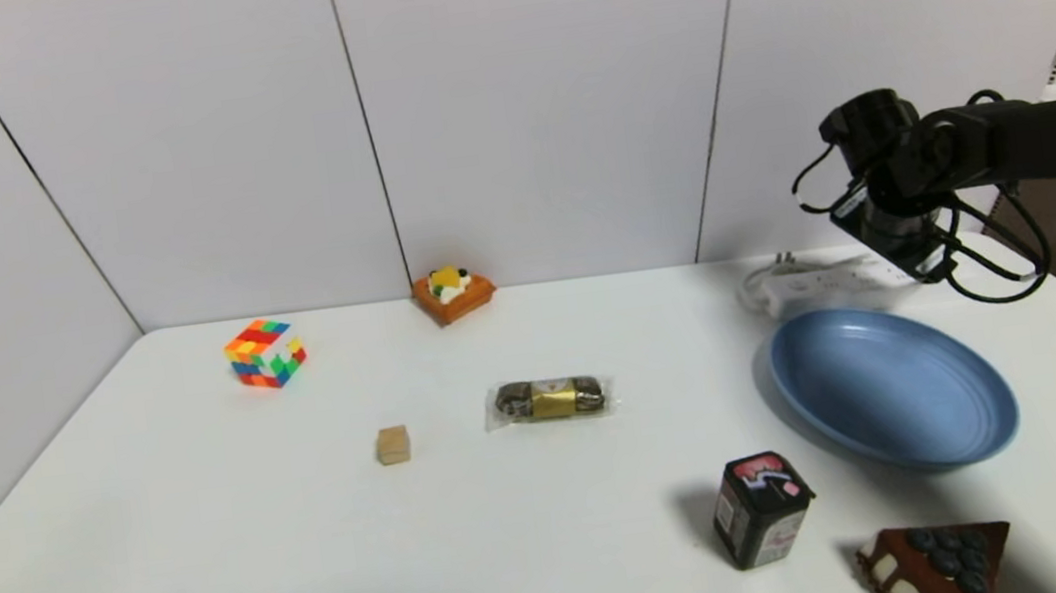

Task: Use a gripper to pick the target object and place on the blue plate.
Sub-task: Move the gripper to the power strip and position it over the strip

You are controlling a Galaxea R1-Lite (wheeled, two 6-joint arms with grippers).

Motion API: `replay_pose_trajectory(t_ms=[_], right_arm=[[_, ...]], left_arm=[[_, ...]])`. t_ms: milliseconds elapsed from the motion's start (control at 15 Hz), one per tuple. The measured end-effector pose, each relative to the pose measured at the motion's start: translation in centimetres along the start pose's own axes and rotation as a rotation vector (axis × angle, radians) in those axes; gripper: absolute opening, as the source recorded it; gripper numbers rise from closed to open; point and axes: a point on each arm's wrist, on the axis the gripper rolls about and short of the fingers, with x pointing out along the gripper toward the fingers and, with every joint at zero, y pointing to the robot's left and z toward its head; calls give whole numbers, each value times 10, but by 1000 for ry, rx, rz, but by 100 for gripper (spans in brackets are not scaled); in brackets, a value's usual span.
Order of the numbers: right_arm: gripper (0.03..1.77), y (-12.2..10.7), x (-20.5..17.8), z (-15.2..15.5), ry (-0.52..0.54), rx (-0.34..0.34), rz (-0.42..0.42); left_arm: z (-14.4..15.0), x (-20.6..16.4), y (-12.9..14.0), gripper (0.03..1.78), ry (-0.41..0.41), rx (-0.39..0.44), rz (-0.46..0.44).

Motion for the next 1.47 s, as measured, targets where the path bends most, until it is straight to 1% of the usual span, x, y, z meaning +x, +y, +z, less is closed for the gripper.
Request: replay_pose_trajectory(t_ms=[267, 467, 733, 1200, 1333, 1467], right_arm=[[170, 8, -3, -16, 9, -35, 11], [170, 4, 4, -21, 23, -63, -28], [170, 0, 9, -19, 13, -80, -57], [170, -1, 8, -21, 20, -97, -69], [170, -1, 9, -22, 22, -115, -70], [170, -1, 9, -22, 12, -151, -77]], left_arm=[[0, 0, 0, 169, 0, 0, 0], [0, 0, 0, 169, 0, 0, 0], [0, 0, 0, 169, 0, 0, 0], [0, 0, 0, 169, 0, 0, 0], [0, 0, 0, 169, 0, 0, 0], [0, 0, 0, 169, 0, 0, 0]])
